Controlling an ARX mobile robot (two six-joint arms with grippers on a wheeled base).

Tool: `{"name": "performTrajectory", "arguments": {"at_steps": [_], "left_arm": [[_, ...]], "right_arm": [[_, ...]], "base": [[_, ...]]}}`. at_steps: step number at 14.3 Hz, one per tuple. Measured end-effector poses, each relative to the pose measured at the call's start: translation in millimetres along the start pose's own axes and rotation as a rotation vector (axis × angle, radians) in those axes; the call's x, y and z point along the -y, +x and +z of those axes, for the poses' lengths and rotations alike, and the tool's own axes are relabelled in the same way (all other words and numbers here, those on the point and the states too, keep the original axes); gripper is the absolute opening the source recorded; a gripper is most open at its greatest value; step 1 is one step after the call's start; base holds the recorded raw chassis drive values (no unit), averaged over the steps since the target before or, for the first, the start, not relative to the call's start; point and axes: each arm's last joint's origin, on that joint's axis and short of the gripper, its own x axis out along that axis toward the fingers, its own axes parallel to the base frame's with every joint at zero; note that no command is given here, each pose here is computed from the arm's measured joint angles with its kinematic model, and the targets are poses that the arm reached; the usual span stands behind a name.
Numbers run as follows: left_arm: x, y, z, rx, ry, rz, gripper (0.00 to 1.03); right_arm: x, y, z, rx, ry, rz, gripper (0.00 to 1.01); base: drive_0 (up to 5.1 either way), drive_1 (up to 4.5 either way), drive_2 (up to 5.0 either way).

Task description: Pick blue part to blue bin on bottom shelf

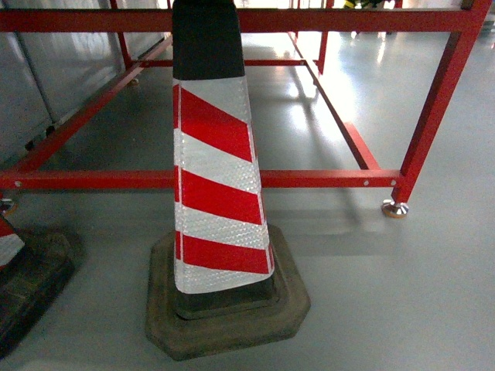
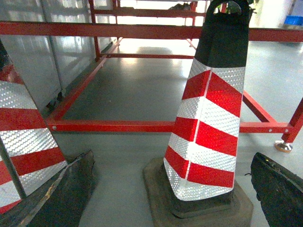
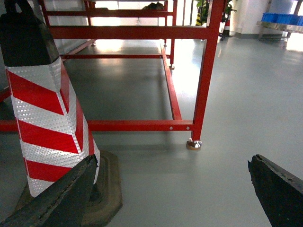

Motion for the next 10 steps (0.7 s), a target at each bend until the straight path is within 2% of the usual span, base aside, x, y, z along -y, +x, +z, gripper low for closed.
{"name": "performTrajectory", "arguments": {"at_steps": [10], "left_arm": [[0.0,0.0,0.0,0.000,0.000,0.000,0.98]], "right_arm": [[0.0,0.0,0.0,0.000,0.000,0.000,0.98]], "base": [[0.0,0.00,0.0]]}}
